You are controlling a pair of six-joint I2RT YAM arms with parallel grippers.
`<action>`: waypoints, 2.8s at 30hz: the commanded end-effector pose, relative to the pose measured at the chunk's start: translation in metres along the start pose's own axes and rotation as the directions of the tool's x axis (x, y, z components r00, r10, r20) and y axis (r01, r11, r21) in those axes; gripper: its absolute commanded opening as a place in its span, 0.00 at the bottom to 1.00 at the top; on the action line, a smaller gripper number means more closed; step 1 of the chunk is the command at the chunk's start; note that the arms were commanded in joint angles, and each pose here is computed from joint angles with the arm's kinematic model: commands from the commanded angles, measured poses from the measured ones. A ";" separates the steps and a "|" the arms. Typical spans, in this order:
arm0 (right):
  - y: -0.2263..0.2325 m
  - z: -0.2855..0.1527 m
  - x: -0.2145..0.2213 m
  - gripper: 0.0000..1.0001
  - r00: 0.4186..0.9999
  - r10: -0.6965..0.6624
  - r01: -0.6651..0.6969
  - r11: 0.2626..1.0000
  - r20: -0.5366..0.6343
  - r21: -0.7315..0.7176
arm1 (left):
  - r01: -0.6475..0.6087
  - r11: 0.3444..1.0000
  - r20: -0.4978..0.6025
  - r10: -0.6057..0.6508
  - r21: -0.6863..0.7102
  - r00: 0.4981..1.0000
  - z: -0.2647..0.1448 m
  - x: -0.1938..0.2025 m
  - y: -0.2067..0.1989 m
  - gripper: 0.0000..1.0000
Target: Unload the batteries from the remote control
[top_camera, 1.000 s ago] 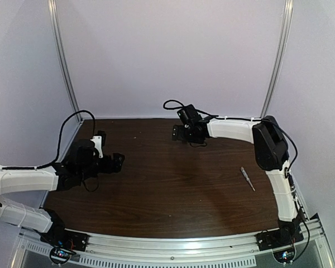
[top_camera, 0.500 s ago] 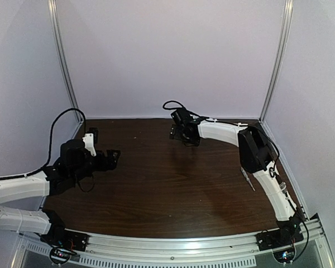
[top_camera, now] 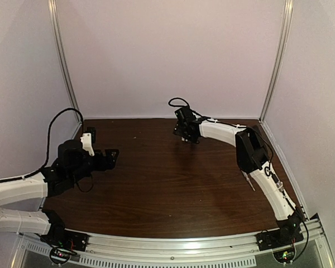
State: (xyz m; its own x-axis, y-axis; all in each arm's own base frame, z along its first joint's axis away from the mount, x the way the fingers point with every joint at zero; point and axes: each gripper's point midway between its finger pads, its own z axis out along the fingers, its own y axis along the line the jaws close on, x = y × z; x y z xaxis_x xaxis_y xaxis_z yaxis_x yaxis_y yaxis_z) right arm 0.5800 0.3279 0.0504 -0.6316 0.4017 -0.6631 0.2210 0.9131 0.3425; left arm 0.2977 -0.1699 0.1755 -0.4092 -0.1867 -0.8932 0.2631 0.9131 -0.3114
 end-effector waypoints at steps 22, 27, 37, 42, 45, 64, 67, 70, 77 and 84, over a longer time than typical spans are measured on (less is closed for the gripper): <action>-0.019 0.011 0.026 0.27 0.984 -0.096 0.100 0.995 -0.150 0.017 | 0.009 1.000 0.012 -0.009 0.015 1.000 -0.005 0.001 -0.001 0.94; -0.023 -0.002 0.024 0.23 0.975 -0.146 0.151 0.988 -0.171 0.019 | 0.009 1.000 0.012 -0.010 0.020 1.000 -0.005 0.001 -0.002 0.94; -0.031 -0.042 0.036 0.15 0.945 -0.234 0.223 0.972 -0.230 -0.074 | 0.007 0.999 0.010 -0.008 0.031 1.000 -0.004 0.001 -0.004 0.94; -0.028 -0.070 0.048 0.12 0.935 -0.256 0.218 0.961 -0.246 -0.172 | 0.007 0.999 0.012 -0.008 0.036 1.000 -0.004 0.001 -0.005 0.94; -0.037 -0.088 0.060 0.12 0.918 -0.292 0.251 0.952 -0.267 -0.177 | 0.007 0.999 0.008 -0.007 0.039 1.000 -0.004 0.002 -0.005 0.94; -0.110 -0.201 0.182 0.12 0.802 -0.482 0.416 0.875 -0.353 -0.248 | 0.013 0.998 0.014 -0.014 0.067 1.000 -0.005 0.001 -0.010 0.94; -0.120 -0.215 0.197 0.15 0.788 -0.504 0.444 0.863 -0.353 -0.241 | 0.013 0.998 0.013 -0.014 0.068 1.000 -0.005 0.001 -0.010 0.94; -0.132 -0.229 0.212 0.18 0.773 -0.520 0.468 0.854 -0.362 -0.228 | 0.014 0.997 0.014 -0.015 0.070 1.000 -0.005 0.001 -0.010 0.94; -0.159 -0.254 0.224 0.28 0.769 -0.528 0.500 0.848 -0.359 -0.175 | 0.013 0.997 0.016 -0.014 0.070 1.000 -0.005 0.001 -0.010 0.94; -0.165 -0.270 0.225 0.54 0.772 -0.549 0.518 0.835 -0.321 -0.184 | 0.012 0.997 0.012 -0.013 0.074 1.000 -0.004 0.003 -0.010 0.94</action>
State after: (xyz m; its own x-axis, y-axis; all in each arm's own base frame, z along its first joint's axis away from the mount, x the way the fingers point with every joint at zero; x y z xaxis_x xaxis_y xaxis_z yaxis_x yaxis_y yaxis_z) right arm 0.2045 0.2612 0.0215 -0.8575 -0.2147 -0.4675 -0.2984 0.9478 0.1120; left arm 0.2903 -0.1740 0.1696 -0.4258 -0.1803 -0.8866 0.2983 0.8972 -0.3257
